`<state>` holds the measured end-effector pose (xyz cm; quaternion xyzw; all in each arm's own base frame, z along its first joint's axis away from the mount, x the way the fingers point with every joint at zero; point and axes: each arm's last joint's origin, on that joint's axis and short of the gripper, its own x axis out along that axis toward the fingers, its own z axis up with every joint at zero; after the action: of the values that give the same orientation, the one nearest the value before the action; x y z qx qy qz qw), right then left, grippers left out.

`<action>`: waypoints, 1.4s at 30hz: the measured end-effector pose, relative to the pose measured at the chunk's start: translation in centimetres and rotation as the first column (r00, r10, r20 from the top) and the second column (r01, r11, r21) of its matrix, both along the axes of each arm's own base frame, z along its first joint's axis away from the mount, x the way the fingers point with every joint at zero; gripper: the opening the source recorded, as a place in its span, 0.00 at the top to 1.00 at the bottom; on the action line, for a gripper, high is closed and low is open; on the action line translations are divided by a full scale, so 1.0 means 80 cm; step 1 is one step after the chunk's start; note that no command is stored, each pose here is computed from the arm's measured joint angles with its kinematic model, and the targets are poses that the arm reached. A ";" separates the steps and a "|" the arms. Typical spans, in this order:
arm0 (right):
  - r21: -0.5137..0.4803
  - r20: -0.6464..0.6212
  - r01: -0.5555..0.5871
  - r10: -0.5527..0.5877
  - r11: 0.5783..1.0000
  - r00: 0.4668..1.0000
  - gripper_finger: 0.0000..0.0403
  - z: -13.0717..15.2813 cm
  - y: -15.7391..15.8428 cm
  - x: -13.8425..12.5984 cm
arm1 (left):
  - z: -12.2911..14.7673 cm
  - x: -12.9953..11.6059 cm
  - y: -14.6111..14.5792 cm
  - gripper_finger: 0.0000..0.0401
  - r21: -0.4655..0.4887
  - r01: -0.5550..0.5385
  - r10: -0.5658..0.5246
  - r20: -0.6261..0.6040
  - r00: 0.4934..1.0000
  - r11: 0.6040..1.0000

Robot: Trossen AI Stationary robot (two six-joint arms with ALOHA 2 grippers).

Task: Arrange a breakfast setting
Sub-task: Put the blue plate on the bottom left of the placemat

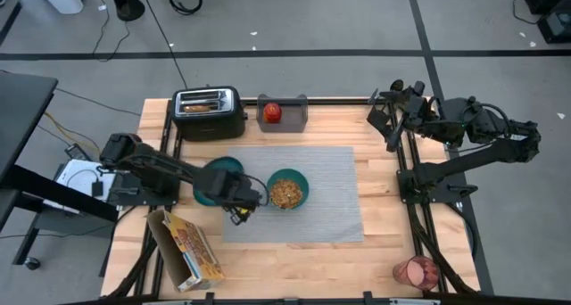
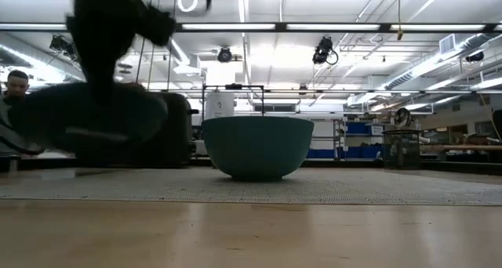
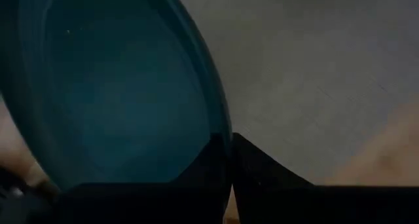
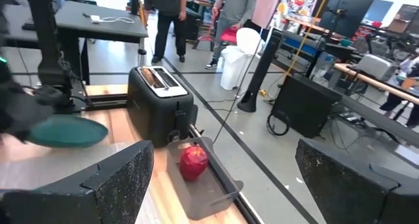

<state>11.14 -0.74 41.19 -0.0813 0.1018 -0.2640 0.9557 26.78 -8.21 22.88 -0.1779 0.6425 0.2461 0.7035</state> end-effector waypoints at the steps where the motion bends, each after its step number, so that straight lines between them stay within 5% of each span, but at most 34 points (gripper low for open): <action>1: 0.002 0.001 0.002 -0.002 1.000 1.000 0.07 0.000 0.000 0.000 | 0.008 -0.002 -0.007 0.96 -0.001 0.036 -0.036 0.017 0.999 0.999; 6: 0.010 0.011 0.027 -0.027 1.000 1.000 0.07 0.000 -0.001 -0.002 | 0.025 -0.019 -0.050 0.96 -0.002 0.273 -0.272 0.051 0.961 0.962; 15: 0.034 0.030 0.061 -0.062 0.998 0.998 0.07 0.000 -0.002 -0.002 | 0.025 -0.036 -0.094 0.96 -0.049 0.628 -0.624 0.074 0.778 0.777; 27: 0.031 0.033 0.089 -0.090 0.996 0.995 0.07 0.001 -0.003 -0.003 | -0.015 -0.005 -0.115 0.95 0.005 0.905 -0.904 0.057 0.424 0.425; 33: 0.031 0.033 0.089 -0.090 0.996 0.995 0.07 0.001 -0.003 -0.003 | -0.028 0.013 -0.110 0.95 0.039 0.941 -0.941 0.054 0.335 0.337; 42: 0.033 0.028 0.080 -0.081 0.996 0.996 0.07 0.000 -0.002 -0.001 | -0.035 0.034 -0.097 0.94 0.080 0.938 -0.940 0.085 0.332 0.338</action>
<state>11.09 -0.92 41.19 -0.0581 0.0952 -0.3017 0.9469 29.51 -15.98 20.07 0.2160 0.5837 -0.2087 0.7544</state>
